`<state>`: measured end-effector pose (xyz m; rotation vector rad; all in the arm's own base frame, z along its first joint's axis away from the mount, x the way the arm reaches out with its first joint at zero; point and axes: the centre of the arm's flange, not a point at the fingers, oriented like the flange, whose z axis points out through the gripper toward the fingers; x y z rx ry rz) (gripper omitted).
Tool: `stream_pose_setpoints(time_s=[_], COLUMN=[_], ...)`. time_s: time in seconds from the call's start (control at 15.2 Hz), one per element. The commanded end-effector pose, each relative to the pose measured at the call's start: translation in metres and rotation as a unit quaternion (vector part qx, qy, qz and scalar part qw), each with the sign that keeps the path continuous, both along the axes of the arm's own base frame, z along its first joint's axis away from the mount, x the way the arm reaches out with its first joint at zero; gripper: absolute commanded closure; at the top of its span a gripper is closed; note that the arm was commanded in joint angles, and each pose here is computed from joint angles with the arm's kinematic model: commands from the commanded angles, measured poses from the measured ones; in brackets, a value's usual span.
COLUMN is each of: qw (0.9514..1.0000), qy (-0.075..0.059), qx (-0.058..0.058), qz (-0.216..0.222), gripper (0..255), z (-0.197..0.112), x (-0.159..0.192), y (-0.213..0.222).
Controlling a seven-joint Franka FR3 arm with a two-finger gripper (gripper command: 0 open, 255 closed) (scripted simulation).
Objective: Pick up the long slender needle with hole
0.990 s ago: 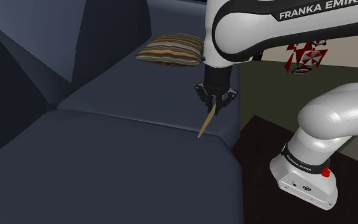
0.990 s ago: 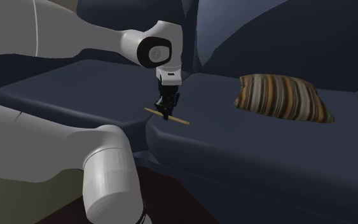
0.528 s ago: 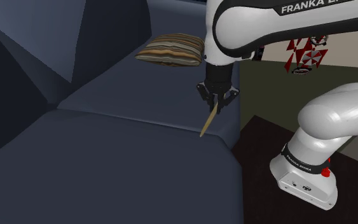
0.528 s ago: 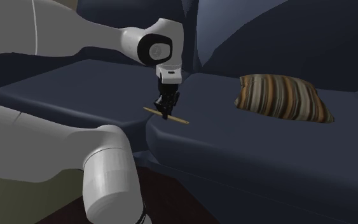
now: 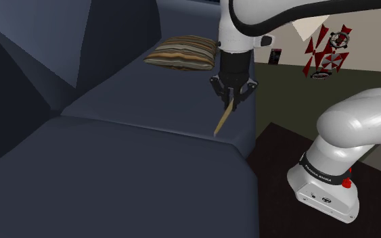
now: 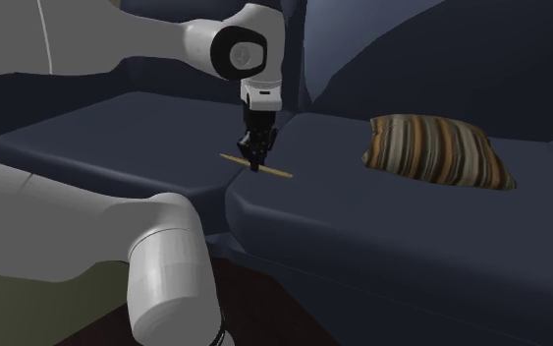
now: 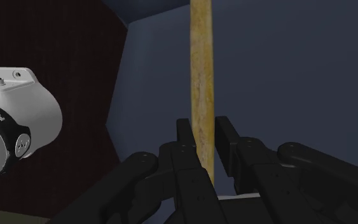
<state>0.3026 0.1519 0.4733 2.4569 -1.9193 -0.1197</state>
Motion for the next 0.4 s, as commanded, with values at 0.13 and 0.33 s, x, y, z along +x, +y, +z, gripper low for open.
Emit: stream_pose_setpoints(time_s=[0.13,0.33], qw=[1.0000,1.0000], qy=[0.000,0.000], qx=[0.000,0.000], qz=[0.000,0.000], gripper=[255,255], z=[0.022,0.028], x=[-0.002,-0.002], y=[0.000,0.000])
